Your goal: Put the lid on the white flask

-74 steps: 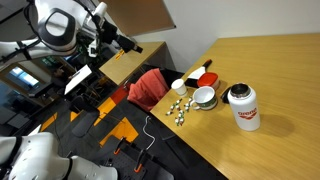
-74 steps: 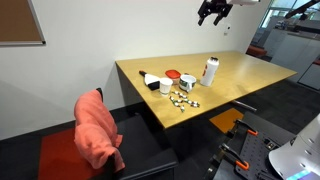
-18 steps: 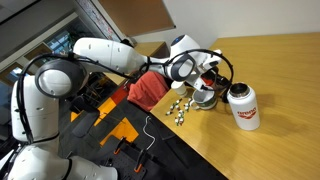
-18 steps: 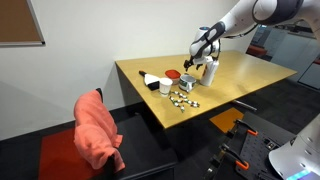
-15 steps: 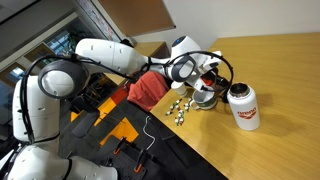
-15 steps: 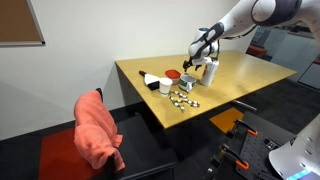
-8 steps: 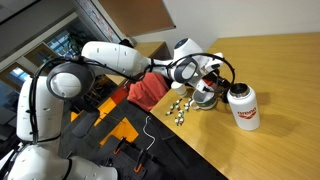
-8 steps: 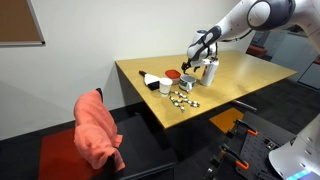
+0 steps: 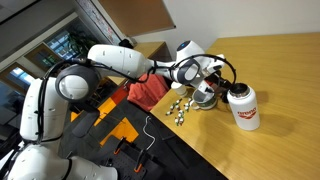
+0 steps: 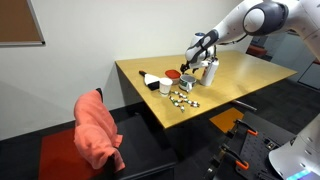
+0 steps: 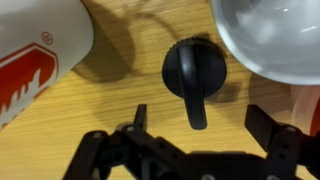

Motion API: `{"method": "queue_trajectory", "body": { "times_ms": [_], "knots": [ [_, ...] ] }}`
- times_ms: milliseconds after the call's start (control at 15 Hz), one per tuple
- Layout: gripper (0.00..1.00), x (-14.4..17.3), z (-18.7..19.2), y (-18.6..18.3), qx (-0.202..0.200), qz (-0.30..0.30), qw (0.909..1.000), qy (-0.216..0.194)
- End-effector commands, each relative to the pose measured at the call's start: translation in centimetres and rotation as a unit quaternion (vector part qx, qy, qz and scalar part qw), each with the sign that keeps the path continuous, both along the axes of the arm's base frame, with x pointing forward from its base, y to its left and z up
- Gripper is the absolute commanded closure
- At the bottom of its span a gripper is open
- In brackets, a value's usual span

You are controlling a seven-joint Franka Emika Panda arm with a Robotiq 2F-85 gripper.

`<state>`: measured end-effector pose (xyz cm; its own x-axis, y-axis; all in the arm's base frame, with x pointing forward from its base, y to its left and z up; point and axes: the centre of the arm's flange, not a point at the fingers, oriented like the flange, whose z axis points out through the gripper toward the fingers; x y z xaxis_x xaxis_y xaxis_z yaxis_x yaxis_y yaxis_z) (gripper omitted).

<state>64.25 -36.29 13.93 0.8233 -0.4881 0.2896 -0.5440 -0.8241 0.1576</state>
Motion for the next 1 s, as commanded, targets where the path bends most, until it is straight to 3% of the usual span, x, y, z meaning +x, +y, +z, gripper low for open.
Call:
{"method": "queue_trajectory", "body": {
  "times_ms": [0,67,133,267,800,867,933],
  "knots": [
    [0.00,1.05,-0.40,-0.54,0.000,-0.002,1.0000,0.005],
    [0.00,1.07,-0.53,-0.59,0.000,-0.002,1.0000,0.006],
    [0.25,1.09,-0.64,-0.64,0.000,-0.003,1.0000,0.006],
    [0.34,1.09,-0.81,-0.71,0.000,-0.003,1.0000,0.006],
    [0.97,1.29,-0.73,-0.65,-0.002,-0.005,1.0000,0.005],
    [1.00,1.28,-0.41,-0.52,-0.002,-0.006,1.0000,0.005],
    [0.95,1.25,-0.02,-0.41,-0.002,-0.008,1.0000,0.003]
  ]
}}
